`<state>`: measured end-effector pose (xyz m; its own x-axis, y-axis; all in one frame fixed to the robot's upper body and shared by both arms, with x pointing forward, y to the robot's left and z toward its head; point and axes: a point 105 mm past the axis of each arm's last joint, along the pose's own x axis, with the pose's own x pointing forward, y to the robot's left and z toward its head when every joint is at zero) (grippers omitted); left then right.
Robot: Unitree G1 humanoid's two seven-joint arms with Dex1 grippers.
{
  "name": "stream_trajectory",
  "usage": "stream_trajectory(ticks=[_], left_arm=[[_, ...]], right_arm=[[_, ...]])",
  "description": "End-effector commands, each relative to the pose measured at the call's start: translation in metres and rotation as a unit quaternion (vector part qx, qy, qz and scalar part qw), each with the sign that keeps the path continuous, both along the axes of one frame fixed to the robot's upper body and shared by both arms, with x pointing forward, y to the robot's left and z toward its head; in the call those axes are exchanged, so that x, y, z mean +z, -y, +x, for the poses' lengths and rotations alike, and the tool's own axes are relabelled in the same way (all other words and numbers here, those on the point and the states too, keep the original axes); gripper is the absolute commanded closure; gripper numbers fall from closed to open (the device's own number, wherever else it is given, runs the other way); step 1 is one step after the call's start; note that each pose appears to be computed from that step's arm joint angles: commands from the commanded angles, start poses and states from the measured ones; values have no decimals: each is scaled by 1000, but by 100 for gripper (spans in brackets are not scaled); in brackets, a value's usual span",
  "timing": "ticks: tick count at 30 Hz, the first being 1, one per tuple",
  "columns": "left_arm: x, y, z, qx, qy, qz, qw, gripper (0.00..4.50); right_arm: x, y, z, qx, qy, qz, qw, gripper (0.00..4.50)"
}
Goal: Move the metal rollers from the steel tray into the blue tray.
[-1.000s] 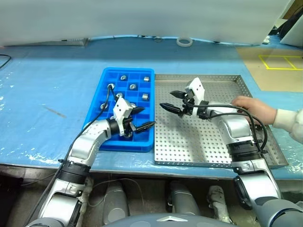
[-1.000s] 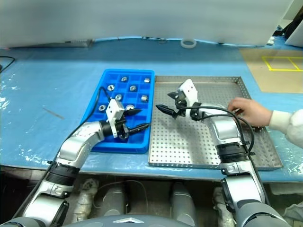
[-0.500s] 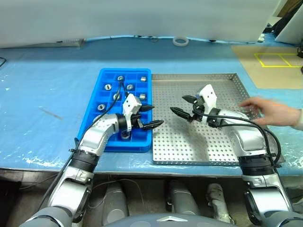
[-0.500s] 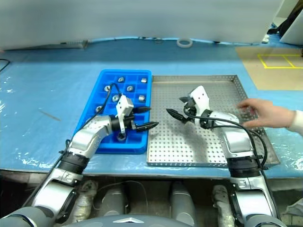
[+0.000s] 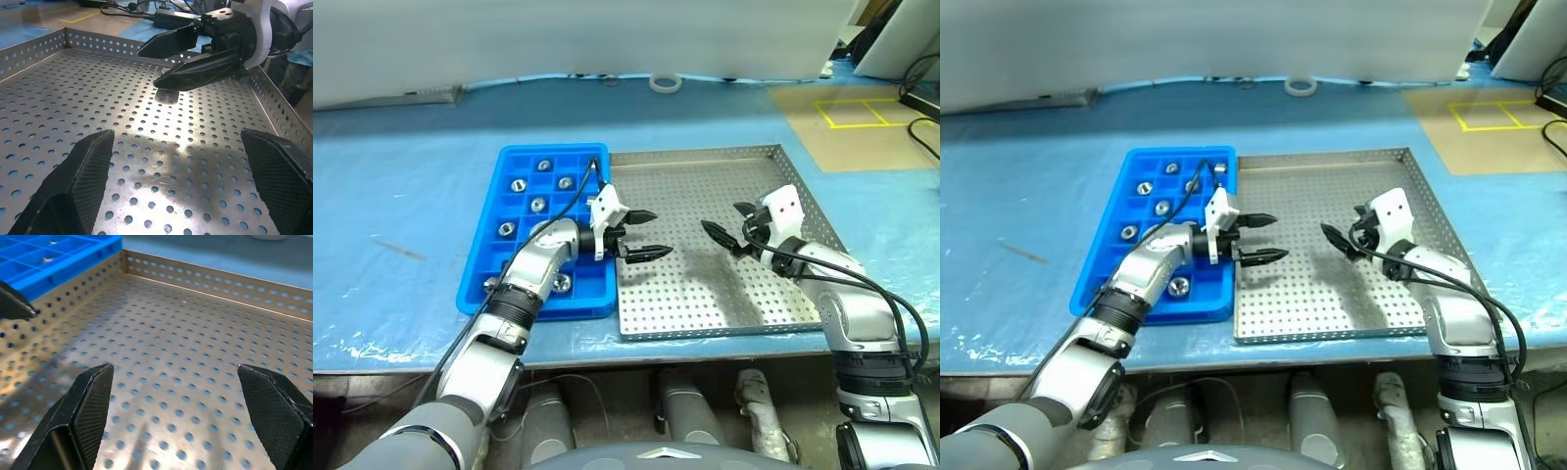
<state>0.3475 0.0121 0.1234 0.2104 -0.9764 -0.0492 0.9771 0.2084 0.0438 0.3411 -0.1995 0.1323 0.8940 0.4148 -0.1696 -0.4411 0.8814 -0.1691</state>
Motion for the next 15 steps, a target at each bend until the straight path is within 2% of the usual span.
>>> stream_trajectory(ticks=[1, 6, 10, 15], left_arm=[[8, 3, 0, -16, 20, -2, 1000, 14], [6, 4, 0, -17, 20, 0, 1000, 14], [4, 3, -1, -14, 20, -1, 1000, 14], [2, -1, -2, -4, 17, -3, 1000, 14]], right_arm=[[17, 26, 7, -82, 43, -10, 996, 23], [2, 58, 16, -172, 0, 2, 985, 23], [-7, 72, 21, -217, -33, 45, 975, 23], [-20, 60, 32, -203, -64, 77, 974, 23]])
